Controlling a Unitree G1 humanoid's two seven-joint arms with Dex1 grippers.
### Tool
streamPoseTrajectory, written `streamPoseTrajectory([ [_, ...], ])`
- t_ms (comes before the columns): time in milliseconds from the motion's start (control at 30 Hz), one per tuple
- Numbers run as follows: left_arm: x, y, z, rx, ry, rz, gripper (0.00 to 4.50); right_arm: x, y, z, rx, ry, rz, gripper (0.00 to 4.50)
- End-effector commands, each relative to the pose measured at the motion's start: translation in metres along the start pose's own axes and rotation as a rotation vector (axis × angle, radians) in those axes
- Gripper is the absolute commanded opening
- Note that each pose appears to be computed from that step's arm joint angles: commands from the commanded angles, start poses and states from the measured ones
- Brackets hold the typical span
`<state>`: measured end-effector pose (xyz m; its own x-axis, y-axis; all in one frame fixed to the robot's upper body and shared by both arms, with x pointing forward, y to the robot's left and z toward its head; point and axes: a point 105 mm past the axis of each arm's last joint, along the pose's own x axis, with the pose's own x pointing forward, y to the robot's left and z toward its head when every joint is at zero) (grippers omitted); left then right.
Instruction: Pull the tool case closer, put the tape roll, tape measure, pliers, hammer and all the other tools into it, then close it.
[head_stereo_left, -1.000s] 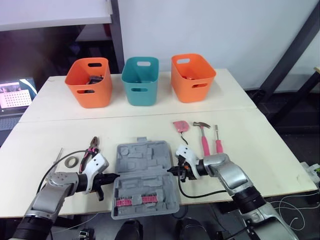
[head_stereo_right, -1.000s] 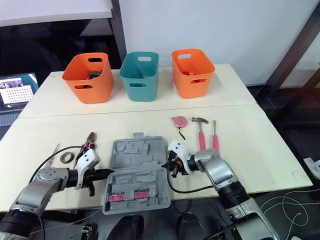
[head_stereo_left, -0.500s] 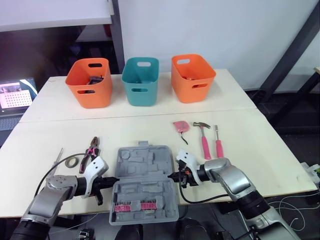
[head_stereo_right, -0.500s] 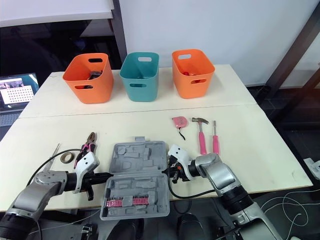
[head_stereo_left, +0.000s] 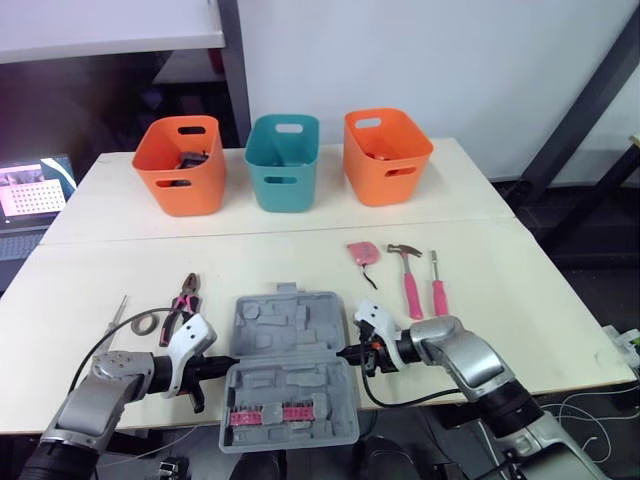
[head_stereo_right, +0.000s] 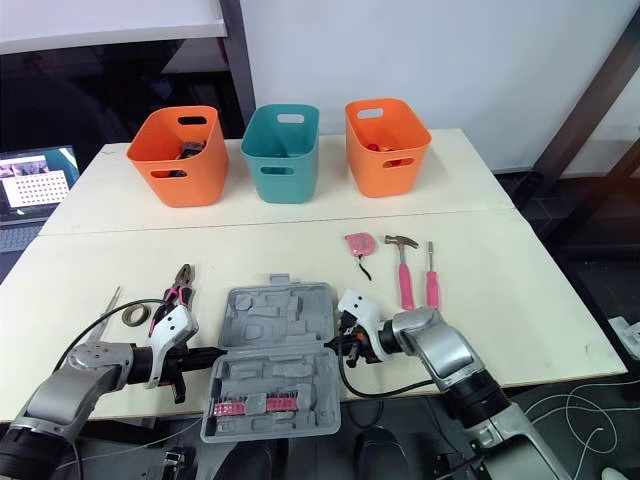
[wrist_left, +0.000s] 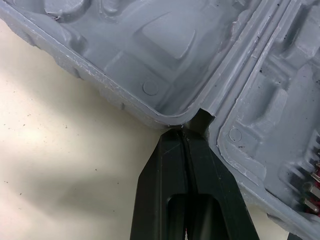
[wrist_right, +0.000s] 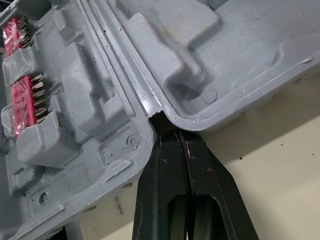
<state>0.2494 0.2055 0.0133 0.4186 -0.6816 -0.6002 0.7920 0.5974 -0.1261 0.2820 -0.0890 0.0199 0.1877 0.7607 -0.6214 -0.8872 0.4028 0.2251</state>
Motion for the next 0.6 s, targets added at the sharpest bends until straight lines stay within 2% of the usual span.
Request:
streamPoseTrajectory([
  [33, -0.015, 0.012, -0.028, -0.037, 0.102, 0.039, 0.0, -0.024, -0.02, -0.013, 0.049, 0.026, -0.077, 0.01],
  [200, -0.049, 0.041, -0.016, -0.024, 0.053, 0.111, 0.0, -0.057, -0.028, -0.008, 0.048, -0.051, -0.121, 0.01],
  [333, -0.076, 0.046, 0.012, -0.034, -0.124, 0.09, 0.0, -0.091, -0.012, 0.004, -0.002, -0.178, -0.119, 0.01],
  [367, -0.085, 0.047, 0.016, -0.031, -0.145, 0.088, 0.26, -0.101, -0.008, 0.004, 0.004, -0.205, -0.134, 0.0],
  [467, -0.124, 0.063, 0.019, 0.014, -0.146, 0.155, 1.4, -0.133, -0.001, -0.004, 0.024, -0.235, -0.215, 0.9],
  [600, -0.172, 0.085, 0.023, 0.058, -0.159, 0.28, 3.53, -0.17, -0.001, -0.008, 0.023, -0.263, -0.328, 2.93],
])
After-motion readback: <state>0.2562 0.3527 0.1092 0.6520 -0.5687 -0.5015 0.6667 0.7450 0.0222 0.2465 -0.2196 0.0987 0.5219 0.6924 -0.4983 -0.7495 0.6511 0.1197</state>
